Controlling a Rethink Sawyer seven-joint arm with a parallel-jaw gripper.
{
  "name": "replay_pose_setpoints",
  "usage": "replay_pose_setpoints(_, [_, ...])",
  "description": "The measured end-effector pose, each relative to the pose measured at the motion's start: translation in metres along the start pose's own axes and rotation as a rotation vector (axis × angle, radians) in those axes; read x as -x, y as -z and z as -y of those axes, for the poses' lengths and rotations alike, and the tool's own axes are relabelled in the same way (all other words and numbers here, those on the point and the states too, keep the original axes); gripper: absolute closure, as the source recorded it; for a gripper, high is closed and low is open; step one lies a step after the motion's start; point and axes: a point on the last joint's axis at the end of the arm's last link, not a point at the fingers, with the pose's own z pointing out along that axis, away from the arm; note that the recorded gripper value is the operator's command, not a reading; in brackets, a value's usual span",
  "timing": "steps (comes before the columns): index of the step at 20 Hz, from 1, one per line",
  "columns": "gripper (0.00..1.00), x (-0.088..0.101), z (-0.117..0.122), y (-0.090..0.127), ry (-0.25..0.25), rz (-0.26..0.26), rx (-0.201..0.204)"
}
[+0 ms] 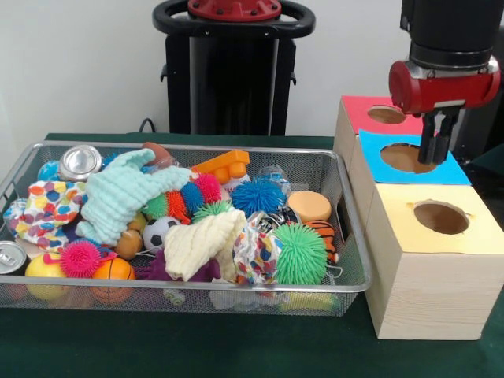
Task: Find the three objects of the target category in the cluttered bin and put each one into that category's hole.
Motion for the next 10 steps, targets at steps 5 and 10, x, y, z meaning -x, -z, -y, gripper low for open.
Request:
replay_pose_setpoints(5, [0.0, 0.0025, -0.0033, 0.0058, 0.005, 0.01, 0.002])
replay_pose_setpoints(10, [0.0, 0.0044, -0.0045, 0.0077, 0.002, 0.013, 0.013])
